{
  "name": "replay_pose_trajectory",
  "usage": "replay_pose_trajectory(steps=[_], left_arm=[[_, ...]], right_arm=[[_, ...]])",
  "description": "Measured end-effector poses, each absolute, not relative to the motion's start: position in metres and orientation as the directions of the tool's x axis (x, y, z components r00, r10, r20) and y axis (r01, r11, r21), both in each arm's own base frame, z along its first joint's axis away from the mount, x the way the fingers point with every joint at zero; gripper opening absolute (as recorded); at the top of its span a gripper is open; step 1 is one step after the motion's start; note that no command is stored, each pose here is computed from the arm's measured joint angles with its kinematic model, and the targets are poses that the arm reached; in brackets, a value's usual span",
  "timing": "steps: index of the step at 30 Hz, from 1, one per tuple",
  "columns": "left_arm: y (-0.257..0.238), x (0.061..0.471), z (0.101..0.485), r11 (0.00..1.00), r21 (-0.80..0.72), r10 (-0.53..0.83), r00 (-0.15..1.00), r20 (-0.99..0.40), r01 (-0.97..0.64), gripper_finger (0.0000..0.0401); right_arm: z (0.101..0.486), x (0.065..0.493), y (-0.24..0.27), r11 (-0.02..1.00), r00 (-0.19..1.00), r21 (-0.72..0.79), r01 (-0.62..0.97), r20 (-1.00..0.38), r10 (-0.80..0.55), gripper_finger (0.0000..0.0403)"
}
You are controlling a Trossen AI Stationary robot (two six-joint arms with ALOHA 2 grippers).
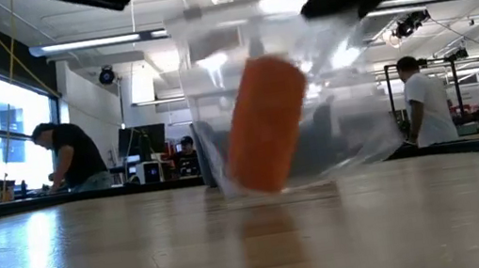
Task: Roll bandage
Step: Put the rolled orange bandage into the transparent zip bag
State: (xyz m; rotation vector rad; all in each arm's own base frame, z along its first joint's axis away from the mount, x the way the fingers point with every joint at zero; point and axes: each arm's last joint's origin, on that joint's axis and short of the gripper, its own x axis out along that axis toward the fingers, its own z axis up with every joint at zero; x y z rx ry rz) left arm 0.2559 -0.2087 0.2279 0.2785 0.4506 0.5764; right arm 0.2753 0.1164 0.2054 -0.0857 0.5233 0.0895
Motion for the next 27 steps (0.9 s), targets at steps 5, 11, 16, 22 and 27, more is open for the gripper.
replay_pose_trajectory(steps=[5, 11, 16, 22, 27], left_arm=[[-0.219, 0.282, 0.217, 0.902, 0.308, 0.418, 0.788, -0.452, -0.303, 0.0141], [-0.226, 0.322, 0.227, 0.991, 0.113, -0.016, 0.891, -0.453, 0.075, 0.0141], [-0.219, 0.329, 0.231, 0.971, 0.238, 0.077, 0.920, -0.384, 0.018, 0.0141], [-0.207, 0.338, 0.236, 0.958, 0.286, 0.133, 0.932, -0.337, -0.033, 0.0163], [-0.194, 0.349, 0.227, 0.965, 0.246, 0.179, 0.915, -0.363, -0.091, 0.0204]], right_arm=[[0.216, 0.261, 0.129, 0.986, 0.863, -0.046, -0.161, -0.491, 0.118, 0.0001], [0.217, 0.241, 0.133, 0.989, 0.799, -0.007, -0.146, -0.590, 0.114, 0.0000], [0.219, 0.225, 0.138, 0.995, 0.775, 0.010, -0.097, -0.627, 0.082, 0.0000], [0.219, 0.215, 0.142, 0.997, 0.765, -0.019, -0.080, -0.642, 0.049, 0.0000], [0.219, 0.215, 0.142, 0.997, 0.765, -0.020, -0.079, -0.642, 0.048, 0.0000]])
